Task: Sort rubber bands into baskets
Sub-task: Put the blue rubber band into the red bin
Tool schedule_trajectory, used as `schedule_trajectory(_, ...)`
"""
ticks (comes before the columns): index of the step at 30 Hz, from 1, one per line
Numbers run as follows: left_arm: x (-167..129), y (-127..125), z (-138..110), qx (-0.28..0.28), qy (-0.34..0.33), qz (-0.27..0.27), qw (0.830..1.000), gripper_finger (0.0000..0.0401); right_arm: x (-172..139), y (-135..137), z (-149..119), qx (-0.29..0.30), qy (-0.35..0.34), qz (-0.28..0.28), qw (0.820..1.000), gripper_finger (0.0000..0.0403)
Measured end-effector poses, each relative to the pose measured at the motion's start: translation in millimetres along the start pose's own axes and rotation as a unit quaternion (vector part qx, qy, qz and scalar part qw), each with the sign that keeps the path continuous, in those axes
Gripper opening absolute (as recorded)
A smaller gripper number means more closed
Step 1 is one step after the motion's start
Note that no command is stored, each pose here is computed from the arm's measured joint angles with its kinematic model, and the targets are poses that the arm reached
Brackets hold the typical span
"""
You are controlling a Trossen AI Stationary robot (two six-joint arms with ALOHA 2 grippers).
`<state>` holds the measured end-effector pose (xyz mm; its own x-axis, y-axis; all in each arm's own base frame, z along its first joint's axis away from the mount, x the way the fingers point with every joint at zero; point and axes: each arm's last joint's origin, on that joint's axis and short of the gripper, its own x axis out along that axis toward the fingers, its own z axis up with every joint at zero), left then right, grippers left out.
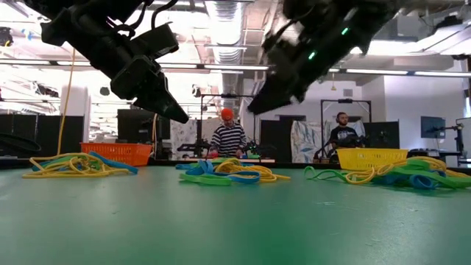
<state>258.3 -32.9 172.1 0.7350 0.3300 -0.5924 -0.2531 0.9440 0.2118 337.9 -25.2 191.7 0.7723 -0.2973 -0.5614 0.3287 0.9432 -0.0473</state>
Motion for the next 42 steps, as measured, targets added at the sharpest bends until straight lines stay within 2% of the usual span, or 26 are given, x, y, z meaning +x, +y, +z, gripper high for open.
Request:
schedule_trajectory(6, 0, 0, -2, -0.003, 0.01, -0.003, 1.0, 0.0128, 35, -25, 1, 0.02, 0.022, -0.04, 0.999, 0.0134)
schedule_trajectory(13, 0, 0, -4, -0.003, 0.02, -0.005, 1.0, 0.0128, 49, -40, -8, 0.028, 0.05, -0.058, 0.997, 0.0134)
schedule_trajectory(22, 0, 0, -4, -0.004, 0.018, -0.005, 1.0, 0.0128, 54, -50, -10, 0.05, 0.054, -0.043, 0.996, 0.0133)
schedule_trajectory(27, 0, 0, -3, -0.005, 0.017, -0.006, 1.0, 0.0128, 63, -51, -12, 0.067, 0.042, -0.013, 0.997, 0.0133)
schedule_trajectory(32, 0, -1, -4, -0.014, 0.018, -0.01, 1.0, 0.0128, 78, -50, -28, 0.071, 0.07, -0.017, 0.995, 0.0133)
schedule_trajectory(42, -2, -4, -4, -0.012, 0.017, -0.015, 1.0, 0.0128, 82, -51, -25, 0.078, 0.054, -0.016, 0.995, 0.0133)
